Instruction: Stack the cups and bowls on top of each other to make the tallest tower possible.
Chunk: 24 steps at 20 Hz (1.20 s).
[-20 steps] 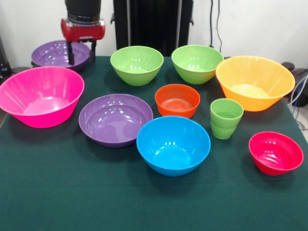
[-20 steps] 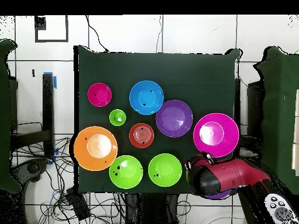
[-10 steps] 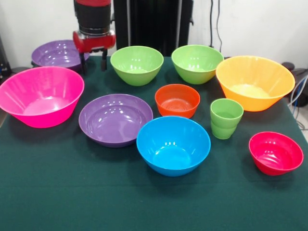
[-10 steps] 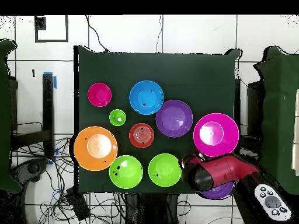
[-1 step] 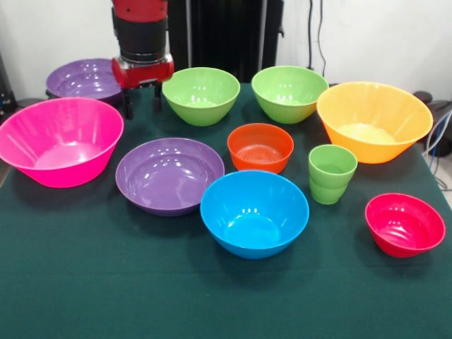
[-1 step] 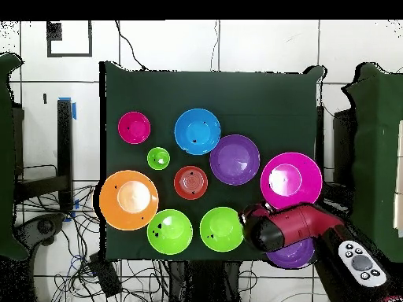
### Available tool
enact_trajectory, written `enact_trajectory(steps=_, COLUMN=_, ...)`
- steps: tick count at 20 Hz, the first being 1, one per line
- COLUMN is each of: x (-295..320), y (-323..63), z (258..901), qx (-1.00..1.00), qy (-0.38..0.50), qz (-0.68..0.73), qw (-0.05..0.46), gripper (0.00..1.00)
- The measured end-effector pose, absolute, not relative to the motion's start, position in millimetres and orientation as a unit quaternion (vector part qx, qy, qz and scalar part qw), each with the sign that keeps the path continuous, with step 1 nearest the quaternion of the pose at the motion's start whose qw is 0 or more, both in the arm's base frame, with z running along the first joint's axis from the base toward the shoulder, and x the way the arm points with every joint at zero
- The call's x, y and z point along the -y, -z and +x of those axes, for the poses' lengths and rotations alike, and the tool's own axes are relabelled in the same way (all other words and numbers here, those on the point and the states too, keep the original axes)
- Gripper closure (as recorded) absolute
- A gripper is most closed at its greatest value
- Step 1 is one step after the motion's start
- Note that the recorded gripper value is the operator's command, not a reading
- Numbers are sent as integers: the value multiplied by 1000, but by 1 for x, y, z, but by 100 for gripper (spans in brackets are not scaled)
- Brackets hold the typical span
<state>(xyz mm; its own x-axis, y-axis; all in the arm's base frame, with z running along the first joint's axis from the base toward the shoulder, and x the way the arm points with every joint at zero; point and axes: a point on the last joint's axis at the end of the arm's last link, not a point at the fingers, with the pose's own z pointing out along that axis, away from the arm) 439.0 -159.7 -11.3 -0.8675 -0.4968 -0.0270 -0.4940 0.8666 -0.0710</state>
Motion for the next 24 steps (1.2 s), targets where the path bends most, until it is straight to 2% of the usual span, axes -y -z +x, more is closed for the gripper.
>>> enact_trajectory(steps=7, x=164, y=6, z=443, qx=-965, qy=39, qz=-256, qw=26, gripper=0)
enact_trajectory(steps=18, x=191, y=-33, z=458, qx=-964, qy=82, qz=-247, qw=46, gripper=0)
enact_trajectory(steps=24, x=195, y=-40, z=461, qx=-963, qy=92, qz=-247, qw=50, gripper=0)
